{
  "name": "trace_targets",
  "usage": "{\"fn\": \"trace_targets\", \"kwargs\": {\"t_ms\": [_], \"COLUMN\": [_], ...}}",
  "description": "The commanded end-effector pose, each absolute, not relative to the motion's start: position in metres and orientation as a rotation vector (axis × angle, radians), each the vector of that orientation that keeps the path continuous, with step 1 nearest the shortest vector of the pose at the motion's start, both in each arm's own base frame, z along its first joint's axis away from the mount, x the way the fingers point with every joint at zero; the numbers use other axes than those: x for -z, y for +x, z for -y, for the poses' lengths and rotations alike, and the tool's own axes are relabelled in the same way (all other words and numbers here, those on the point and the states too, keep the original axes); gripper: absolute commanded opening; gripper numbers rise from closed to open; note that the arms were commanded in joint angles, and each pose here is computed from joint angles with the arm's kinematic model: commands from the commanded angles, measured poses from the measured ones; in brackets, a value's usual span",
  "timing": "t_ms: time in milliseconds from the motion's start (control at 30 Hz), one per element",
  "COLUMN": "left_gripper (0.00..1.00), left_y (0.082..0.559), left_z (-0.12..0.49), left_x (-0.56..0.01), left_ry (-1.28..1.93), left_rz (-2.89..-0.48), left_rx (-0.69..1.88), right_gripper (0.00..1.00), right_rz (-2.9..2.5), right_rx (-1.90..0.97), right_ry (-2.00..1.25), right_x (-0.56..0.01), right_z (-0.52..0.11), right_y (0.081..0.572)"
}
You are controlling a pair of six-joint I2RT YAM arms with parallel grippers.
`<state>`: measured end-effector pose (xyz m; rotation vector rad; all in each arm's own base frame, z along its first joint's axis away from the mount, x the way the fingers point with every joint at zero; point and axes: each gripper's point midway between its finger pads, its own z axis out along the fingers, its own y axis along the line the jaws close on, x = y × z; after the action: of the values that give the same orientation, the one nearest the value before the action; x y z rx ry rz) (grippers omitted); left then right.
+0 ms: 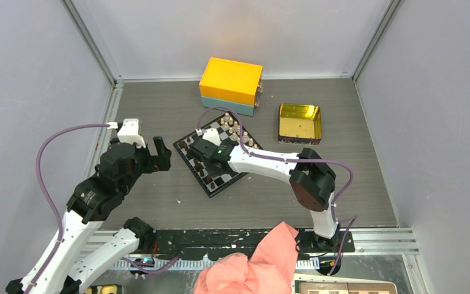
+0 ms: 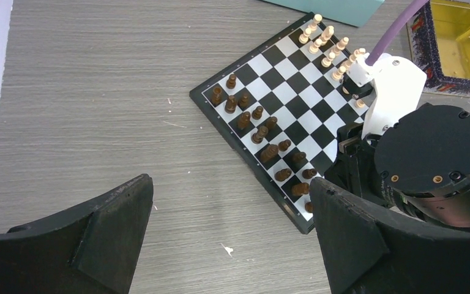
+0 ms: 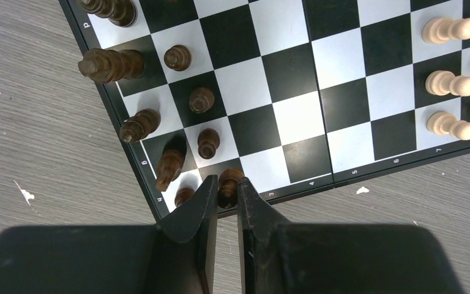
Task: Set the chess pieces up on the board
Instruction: Place the chess piece on the chessboard.
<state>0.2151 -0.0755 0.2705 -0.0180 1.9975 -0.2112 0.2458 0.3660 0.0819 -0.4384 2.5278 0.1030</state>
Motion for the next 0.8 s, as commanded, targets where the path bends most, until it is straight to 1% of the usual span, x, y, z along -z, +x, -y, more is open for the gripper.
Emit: {"fn": "trace_targets", "kwargs": {"t_ms": [0, 767], "left_gripper": [0.99, 0.99], "left_y": [0.216, 0.223], "left_z": [0.074, 0.077], "left_x": [-0.274, -0.267], "left_ry": [-0.021, 0.004], "left_rz": [-1.980, -1.998], "left_rx": [0.202, 0.181], "right_gripper": [0.01, 0.01], "right_rz": [-2.502, -2.561], "right_rx": [-0.138, -0.141], "right_ry": [-0.410, -0.428], "right_x": [-0.090, -0.060], "right_z": [-0.376, -0.376], "right_y": [0.246, 0.235]}}
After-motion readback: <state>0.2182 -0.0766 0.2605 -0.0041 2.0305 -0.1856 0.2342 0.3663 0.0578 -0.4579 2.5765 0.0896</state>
